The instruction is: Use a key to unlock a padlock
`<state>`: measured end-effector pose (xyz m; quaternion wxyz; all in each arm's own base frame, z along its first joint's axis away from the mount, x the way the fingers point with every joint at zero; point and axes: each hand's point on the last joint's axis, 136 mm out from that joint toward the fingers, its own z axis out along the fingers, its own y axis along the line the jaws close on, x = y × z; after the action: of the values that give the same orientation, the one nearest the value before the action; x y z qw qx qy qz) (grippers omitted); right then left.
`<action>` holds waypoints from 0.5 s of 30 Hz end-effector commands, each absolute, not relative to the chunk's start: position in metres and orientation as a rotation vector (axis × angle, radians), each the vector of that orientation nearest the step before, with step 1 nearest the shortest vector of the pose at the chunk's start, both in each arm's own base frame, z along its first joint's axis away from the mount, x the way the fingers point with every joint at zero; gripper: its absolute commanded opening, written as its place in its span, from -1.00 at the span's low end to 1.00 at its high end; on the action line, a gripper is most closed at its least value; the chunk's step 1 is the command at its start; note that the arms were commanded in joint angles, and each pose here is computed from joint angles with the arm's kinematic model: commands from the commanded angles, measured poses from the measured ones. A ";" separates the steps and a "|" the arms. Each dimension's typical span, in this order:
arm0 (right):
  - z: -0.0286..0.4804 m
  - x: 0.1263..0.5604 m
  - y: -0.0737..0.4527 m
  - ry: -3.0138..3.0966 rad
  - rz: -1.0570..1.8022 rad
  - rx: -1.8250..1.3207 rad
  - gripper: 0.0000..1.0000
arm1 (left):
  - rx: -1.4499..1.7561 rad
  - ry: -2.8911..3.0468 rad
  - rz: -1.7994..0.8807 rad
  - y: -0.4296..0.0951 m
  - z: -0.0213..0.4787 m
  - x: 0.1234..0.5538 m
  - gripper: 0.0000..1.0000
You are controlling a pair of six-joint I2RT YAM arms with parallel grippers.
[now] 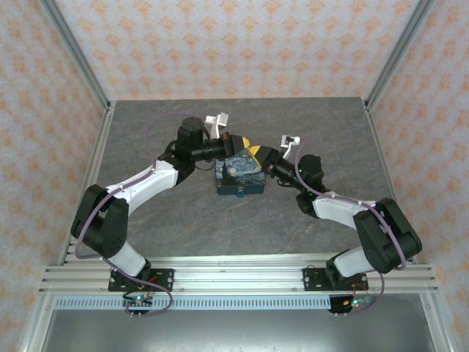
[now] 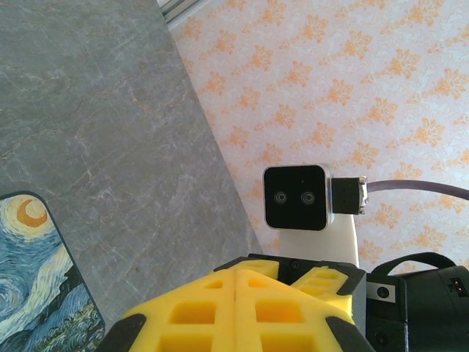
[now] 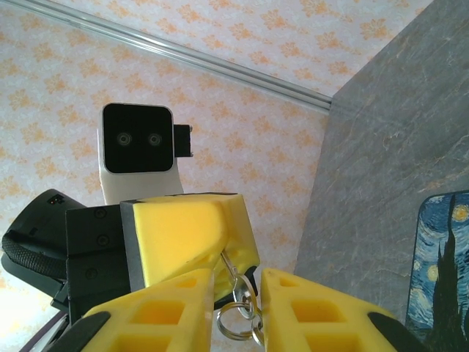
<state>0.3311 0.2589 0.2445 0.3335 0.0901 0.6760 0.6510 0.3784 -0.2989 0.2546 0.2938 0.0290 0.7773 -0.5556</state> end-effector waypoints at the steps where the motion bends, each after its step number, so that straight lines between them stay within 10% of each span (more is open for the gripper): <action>1: 0.265 0.327 0.261 1.695 1.737 0.162 -0.52 | 0.079 2.038 -1.478 -0.301 0.257 0.382 -1.00; 15: 0.256 0.333 0.265 1.718 1.722 0.185 -0.44 | 0.077 2.044 -1.477 -0.301 0.253 0.381 -1.00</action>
<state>0.3316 0.2620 0.2362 0.3213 0.0911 0.6820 0.6506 0.3791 -0.2992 0.2529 0.2923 0.0276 0.7778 -0.5557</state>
